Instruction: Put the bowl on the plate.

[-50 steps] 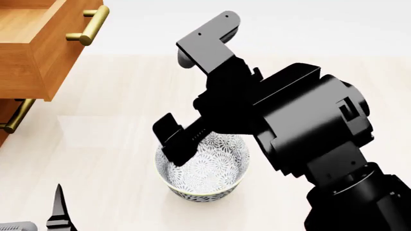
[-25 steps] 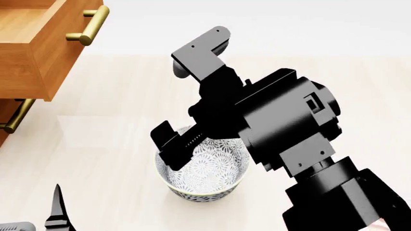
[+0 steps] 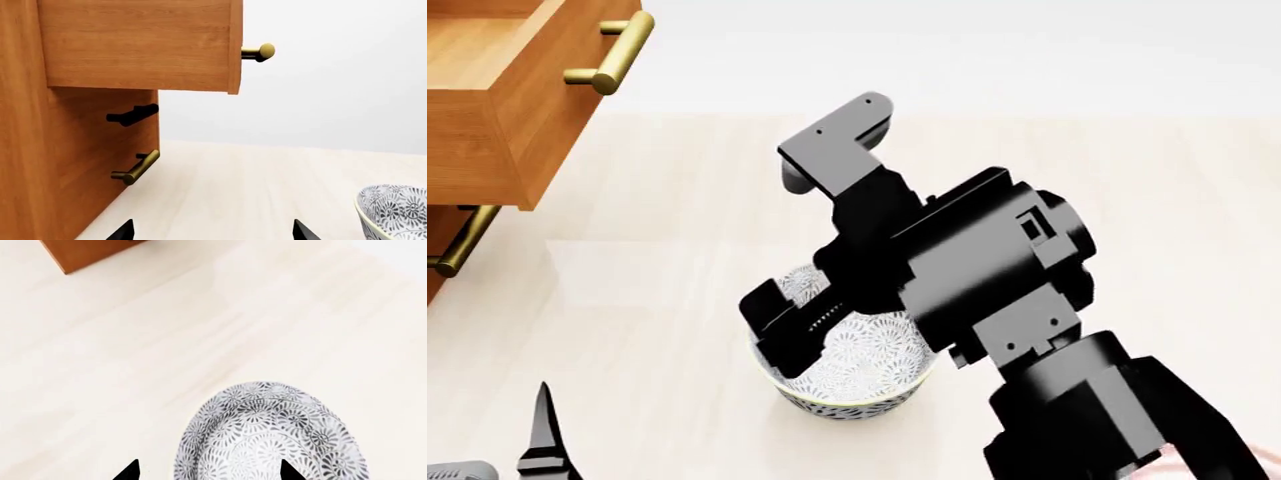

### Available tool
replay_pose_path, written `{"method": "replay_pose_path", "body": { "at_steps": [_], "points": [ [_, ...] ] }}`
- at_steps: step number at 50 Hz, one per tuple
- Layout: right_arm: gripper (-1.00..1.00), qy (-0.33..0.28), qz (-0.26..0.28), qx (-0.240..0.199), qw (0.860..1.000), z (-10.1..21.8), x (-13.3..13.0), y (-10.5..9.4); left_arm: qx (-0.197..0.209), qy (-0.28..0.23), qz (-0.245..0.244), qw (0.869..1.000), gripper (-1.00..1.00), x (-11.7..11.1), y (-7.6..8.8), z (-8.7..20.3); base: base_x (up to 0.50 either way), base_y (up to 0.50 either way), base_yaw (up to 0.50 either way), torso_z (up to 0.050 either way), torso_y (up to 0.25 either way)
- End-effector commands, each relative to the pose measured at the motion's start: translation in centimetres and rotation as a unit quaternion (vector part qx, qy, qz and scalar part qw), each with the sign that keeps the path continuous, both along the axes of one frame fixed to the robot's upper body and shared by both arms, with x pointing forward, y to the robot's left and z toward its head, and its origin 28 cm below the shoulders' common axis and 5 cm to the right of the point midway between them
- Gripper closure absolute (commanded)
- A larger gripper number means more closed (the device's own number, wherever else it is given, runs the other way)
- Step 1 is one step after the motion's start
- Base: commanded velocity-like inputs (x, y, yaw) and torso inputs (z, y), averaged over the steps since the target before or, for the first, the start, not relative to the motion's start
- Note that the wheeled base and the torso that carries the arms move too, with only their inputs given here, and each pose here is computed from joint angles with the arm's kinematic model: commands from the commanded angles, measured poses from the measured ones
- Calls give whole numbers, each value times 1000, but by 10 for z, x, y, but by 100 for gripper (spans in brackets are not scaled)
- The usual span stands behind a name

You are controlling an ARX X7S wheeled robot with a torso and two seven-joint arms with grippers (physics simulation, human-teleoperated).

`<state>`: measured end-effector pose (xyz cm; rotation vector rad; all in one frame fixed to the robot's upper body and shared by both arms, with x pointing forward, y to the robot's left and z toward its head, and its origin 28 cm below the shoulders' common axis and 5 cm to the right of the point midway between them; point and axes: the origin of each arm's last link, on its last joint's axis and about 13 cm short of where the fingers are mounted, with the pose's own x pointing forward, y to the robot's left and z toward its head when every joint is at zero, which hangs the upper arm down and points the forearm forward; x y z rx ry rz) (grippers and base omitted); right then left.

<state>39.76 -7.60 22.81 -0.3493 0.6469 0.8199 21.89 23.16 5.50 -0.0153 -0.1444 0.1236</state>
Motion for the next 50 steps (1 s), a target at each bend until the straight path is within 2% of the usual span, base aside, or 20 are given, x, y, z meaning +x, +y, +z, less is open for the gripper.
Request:
{"method": "replay_pose_path", "body": {
  "at_steps": [1, 50],
  "points": [
    [-100, 9, 5, -4, 1000, -6, 6, 4, 1, -1, 0, 1000, -100, -1, 0, 2, 0, 0, 0, 0, 0],
    [-100, 58, 15, -25, 998, -45, 12, 11, 1, 0, 0, 1000, -100, 1, 0, -2, 0, 0, 0, 0, 0]
  ]
}}
